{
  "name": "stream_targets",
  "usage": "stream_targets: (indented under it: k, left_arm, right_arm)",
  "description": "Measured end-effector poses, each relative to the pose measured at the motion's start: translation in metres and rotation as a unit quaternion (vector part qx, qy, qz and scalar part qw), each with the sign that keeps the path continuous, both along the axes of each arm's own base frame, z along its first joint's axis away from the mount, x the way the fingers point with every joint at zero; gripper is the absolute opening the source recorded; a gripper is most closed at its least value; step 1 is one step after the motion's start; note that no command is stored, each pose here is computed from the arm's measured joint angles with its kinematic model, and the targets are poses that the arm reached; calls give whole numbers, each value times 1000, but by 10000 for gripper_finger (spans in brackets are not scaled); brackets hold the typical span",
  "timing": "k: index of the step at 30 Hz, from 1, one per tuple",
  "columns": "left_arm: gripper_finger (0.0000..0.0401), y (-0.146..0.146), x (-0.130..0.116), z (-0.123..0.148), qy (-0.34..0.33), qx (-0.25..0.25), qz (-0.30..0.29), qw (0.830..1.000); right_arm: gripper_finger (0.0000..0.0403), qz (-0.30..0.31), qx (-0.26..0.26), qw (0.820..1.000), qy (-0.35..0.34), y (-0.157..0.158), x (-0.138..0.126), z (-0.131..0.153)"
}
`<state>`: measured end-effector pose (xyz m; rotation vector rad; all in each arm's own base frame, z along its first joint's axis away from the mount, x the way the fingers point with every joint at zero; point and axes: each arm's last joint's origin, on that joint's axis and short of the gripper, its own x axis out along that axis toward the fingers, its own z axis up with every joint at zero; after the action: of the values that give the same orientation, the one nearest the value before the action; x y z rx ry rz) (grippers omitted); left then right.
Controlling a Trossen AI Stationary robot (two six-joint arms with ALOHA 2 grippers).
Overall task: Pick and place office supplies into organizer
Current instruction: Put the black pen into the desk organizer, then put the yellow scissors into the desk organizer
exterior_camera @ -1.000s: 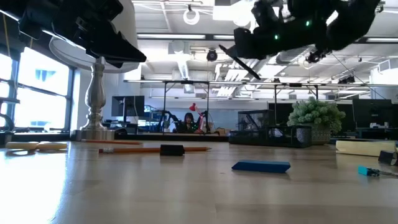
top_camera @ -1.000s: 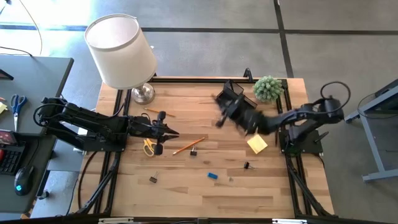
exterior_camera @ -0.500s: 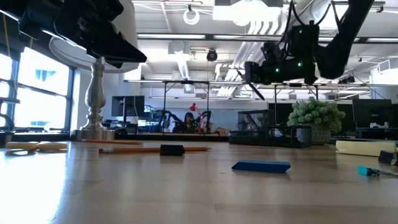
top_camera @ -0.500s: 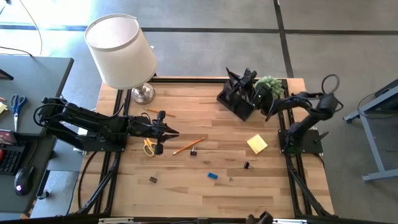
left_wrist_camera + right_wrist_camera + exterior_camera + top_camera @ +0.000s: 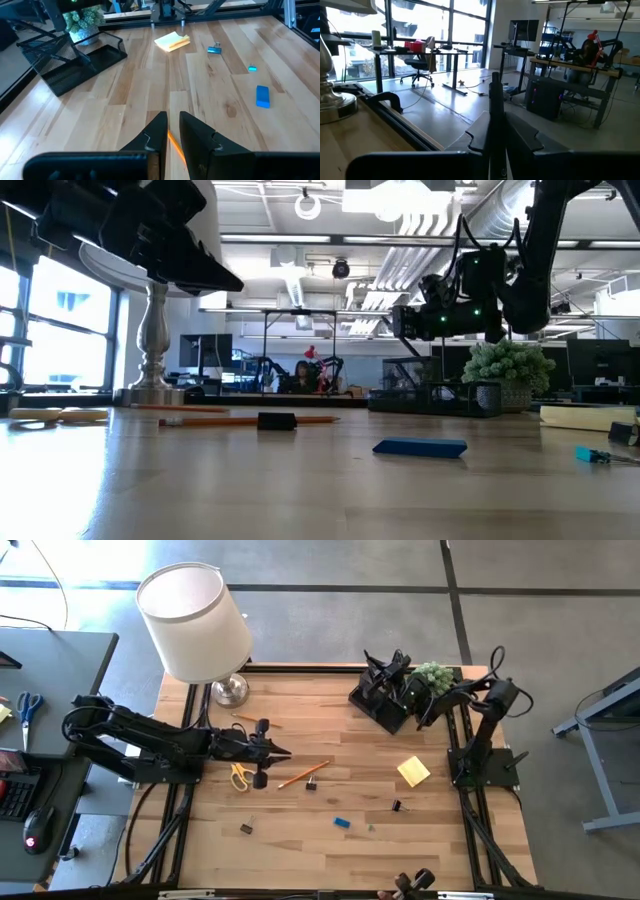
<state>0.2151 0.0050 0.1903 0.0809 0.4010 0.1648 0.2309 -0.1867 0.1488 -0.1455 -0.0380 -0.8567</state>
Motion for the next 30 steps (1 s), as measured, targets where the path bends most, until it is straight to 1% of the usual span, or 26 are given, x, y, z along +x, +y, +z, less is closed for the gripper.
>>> stream_targets:
  k: [8, 13, 16, 18, 23, 26, 30]
  left_arm:
    - [40, 0, 1, -2, 7, 6, -2, 1000]
    - [40, 0, 1, -3, 8, 4, -2, 1000]
    - [40, 0, 1, -4, 14, 2, -1, 1000]
    - [40, 0, 0, -4, 17, -1, 0, 1000]
    - [40, 0, -1, -7, 29, -13, 6, 999]
    - [40, 0, -2, -8, 37, -18, 7, 999]
    - [40, -1, -2, -10, 42, -31, -4, 999]
  right_arm:
    - [80, 0, -3, 1000, -5, 0, 0, 1]
    - [110, 2, 4, 1000, -11, 0, 0, 0]
    - [125, 15, 4, 1000, -15, 3, 1, 4]
    - [133, 27, 11, 1000, -1, 7, 4, 7]
    - [149, 68, 42, 996, 43, 32, 11, 22]
    - [155, 105, 57, 991, 63, 55, 15, 34]
    - [158, 165, 80, 981, 70, 89, 19, 47]
